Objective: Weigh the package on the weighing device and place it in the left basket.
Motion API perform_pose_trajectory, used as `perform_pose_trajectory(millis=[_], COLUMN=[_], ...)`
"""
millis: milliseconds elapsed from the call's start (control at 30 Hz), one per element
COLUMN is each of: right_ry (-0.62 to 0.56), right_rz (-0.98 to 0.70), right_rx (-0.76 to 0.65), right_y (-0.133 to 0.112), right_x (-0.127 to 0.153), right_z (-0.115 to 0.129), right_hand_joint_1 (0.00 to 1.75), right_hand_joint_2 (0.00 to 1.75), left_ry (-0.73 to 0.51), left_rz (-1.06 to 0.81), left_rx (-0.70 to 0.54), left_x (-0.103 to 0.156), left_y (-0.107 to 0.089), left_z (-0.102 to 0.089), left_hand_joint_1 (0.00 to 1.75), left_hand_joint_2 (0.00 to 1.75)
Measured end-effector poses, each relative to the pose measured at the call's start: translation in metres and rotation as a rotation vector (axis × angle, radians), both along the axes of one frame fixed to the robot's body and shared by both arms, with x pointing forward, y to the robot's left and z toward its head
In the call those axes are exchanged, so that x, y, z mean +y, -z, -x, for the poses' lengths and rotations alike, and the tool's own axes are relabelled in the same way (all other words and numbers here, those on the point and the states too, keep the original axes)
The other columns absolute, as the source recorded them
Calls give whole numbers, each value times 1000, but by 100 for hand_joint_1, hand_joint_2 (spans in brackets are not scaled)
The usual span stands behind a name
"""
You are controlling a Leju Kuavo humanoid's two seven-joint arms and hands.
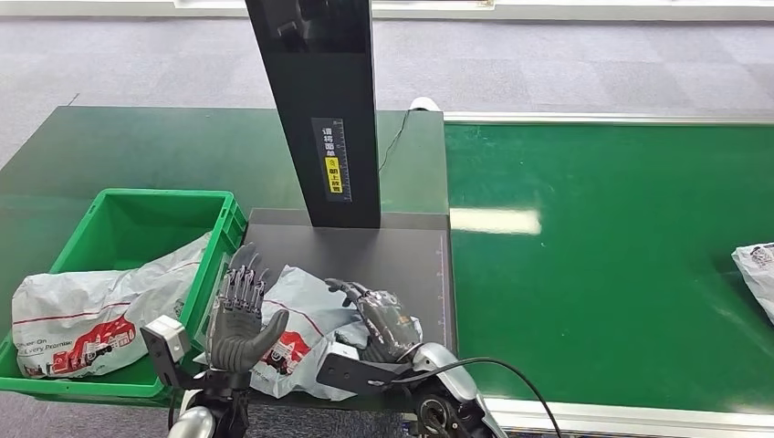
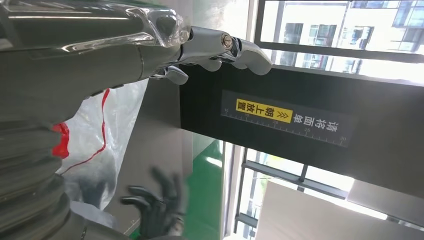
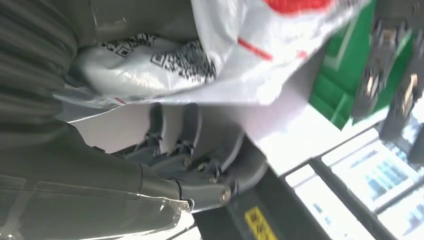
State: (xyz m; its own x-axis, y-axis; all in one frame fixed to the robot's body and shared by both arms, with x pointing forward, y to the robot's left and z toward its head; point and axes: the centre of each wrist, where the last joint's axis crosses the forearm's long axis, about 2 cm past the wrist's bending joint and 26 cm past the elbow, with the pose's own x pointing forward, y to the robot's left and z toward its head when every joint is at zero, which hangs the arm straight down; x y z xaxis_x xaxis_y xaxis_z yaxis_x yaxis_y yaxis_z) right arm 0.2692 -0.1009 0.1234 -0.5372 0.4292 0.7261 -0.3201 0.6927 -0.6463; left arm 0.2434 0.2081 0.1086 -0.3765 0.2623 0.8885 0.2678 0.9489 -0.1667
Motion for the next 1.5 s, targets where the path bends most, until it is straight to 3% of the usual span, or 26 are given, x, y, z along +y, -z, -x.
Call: perform_pose_trajectory(millis=[100, 300, 467, 633, 833, 1400, 1433, 1500], right_ry=[56, 191, 212, 216, 226, 233, 233, 233], right_rz=[-95, -327, -379, -395, -421, -426, -426, -426], right_rx=[-47, -87, -102, -103, -90, -80, -80, -80], right_y=[-4, -10, -10, -10, -15, -16, -16, -16], right_x=[-7, -26, -32, -33, -30, -28, -28, -28], right_z=[2, 5, 9, 10, 7, 7, 7, 7], right_hand_joint_1=[0, 0, 0, 0, 0, 0, 0, 0], right_hand_joint_2=[175, 175, 175, 175, 175, 175, 175, 175], left_ry=[2, 119, 188, 359, 495, 511, 512, 512], left_rz=[-107, -521, -707, -940, -1058, -1105, -1105, -1105], left_rx=[-31, -87, -83, 5, 64, 104, 104, 105], left_x=[-1, -20, -33, -45, -58, -64, -64, -65], left_y=[-1, 0, 5, 23, 38, 41, 41, 41], left_z=[1, 9, 15, 18, 15, 5, 5, 5], left_hand_joint_1=[0, 0, 0, 0, 0, 0, 7, 85], left_hand_joint_2=[175, 175, 175, 175, 175, 175, 175, 175])
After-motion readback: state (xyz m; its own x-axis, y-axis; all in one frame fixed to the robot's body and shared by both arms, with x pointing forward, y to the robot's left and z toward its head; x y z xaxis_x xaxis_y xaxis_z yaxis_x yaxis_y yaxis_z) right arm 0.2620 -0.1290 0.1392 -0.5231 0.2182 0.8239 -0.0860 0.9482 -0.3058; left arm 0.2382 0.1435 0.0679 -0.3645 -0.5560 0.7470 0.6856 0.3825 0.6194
